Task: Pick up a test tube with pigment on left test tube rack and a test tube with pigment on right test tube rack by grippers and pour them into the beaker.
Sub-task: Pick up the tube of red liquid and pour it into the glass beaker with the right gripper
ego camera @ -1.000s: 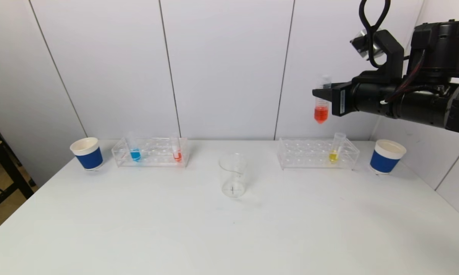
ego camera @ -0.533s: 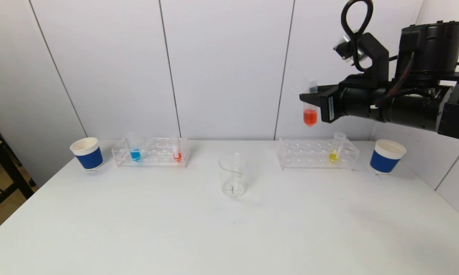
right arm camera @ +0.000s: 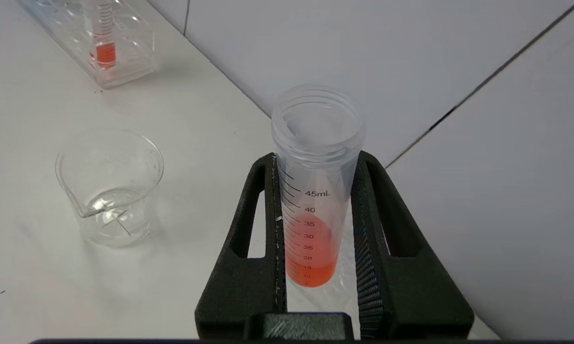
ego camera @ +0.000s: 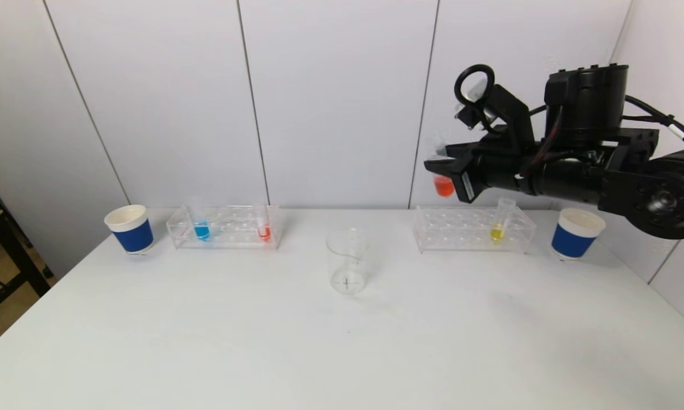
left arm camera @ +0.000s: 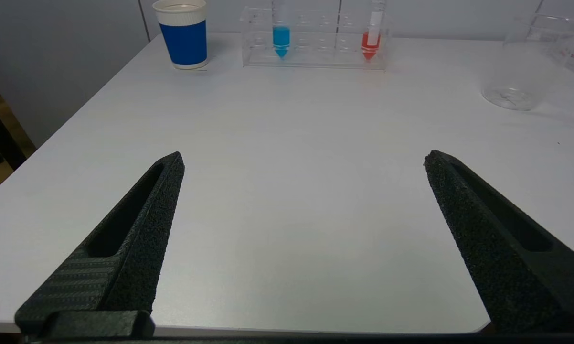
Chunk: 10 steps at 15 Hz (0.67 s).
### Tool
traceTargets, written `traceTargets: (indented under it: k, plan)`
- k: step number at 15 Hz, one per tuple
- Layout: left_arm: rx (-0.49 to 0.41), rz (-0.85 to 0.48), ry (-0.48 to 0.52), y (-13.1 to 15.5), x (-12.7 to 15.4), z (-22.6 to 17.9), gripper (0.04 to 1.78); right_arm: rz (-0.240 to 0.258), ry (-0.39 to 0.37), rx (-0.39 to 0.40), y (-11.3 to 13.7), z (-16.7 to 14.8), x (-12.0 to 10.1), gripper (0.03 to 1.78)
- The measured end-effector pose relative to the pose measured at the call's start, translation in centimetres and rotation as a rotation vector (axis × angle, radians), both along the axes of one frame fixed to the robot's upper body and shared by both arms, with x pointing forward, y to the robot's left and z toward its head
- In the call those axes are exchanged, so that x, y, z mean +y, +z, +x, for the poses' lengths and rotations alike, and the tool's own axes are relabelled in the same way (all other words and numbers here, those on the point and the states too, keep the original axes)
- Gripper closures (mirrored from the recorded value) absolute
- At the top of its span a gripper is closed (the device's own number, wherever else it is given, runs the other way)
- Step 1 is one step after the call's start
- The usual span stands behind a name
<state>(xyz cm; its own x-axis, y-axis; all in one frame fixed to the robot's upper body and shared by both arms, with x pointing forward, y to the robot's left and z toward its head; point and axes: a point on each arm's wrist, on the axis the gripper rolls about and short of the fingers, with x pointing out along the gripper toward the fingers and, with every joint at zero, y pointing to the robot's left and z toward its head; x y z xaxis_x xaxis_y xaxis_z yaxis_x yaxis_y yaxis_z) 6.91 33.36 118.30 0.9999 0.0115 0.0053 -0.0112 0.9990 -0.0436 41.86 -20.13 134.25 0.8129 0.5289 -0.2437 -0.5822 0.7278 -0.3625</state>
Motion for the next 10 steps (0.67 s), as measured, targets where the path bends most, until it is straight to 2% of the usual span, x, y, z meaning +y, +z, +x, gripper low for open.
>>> traceTargets:
  k: [2,7,10]
  plan:
    - [0.0,0.0,0.0,0.0,0.0,0.0,0.06,-0.025,0.02,-0.042,-0.4,0.6,0.3,1.35]
    - [0.0,-0.001,0.0,0.0,0.0,0.0,0.06,-0.069,0.079,-0.053,-1.5,1.5,0.9,1.35]
    - [0.0,-0.001,0.0,0.0,0.0,0.0,0.06,-0.106,0.103,-0.095,-2.1,2.1,1.4,1.35]
